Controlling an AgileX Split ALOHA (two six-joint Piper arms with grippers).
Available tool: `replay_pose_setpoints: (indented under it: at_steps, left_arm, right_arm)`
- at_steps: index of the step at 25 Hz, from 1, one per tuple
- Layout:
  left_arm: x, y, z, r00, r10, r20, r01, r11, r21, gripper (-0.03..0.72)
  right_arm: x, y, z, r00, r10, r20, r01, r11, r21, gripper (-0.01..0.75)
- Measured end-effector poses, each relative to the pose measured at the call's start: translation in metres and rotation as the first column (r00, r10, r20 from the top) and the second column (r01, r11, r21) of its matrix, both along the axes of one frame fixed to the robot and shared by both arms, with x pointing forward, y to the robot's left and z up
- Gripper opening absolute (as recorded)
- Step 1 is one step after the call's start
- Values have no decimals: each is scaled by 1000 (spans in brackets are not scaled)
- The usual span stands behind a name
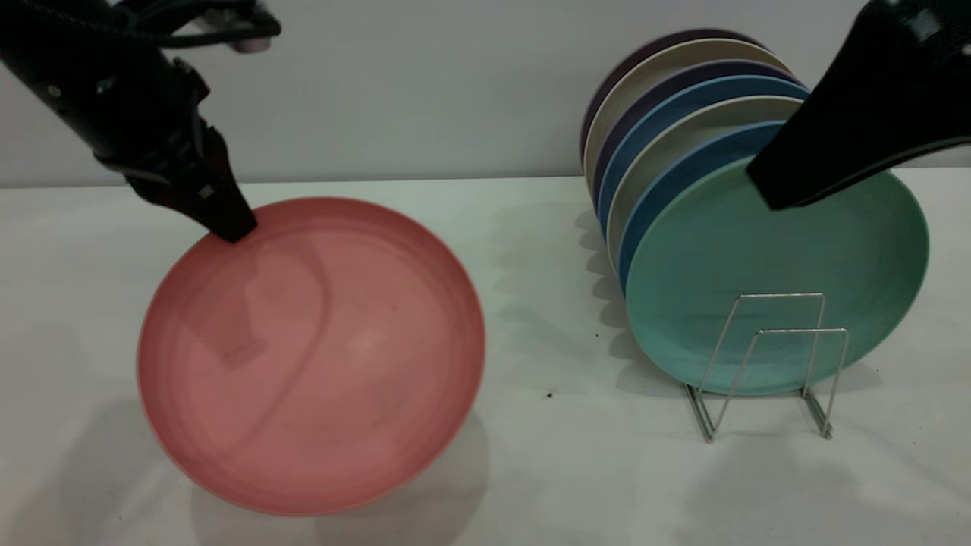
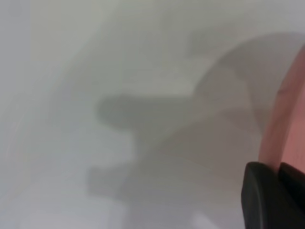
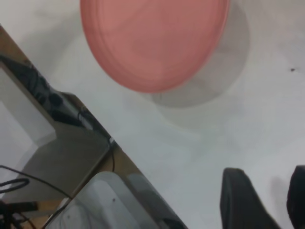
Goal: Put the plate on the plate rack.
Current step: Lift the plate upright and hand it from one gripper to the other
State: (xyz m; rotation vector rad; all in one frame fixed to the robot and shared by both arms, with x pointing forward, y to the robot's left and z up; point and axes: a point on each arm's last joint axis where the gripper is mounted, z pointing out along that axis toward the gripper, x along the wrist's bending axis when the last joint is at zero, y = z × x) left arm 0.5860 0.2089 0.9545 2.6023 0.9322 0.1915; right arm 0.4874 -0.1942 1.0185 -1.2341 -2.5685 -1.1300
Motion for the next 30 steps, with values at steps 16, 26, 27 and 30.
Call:
replay_pose_setpoints:
  at_steps: [16,26,27,30]
  left_arm:
    - [-23,-40,29,989,-136,56,137,990,-16,12]
    - [-30,-53,32,984,-174,45,175,984,-27,12]
    - [-31,-56,32,983,-180,45,181,983,-28,12]
    - [-33,-60,32,981,-190,45,191,981,-31,12]
  right_arm:
    - [16,35,-42,998,65,-27,-65,998,7,385]
    - [31,41,-61,1000,3,-28,-1,998,65,431]
    - [32,41,-61,1000,1,-25,1,998,69,431]
    - [33,42,-62,1000,-1,-16,2,997,73,431]
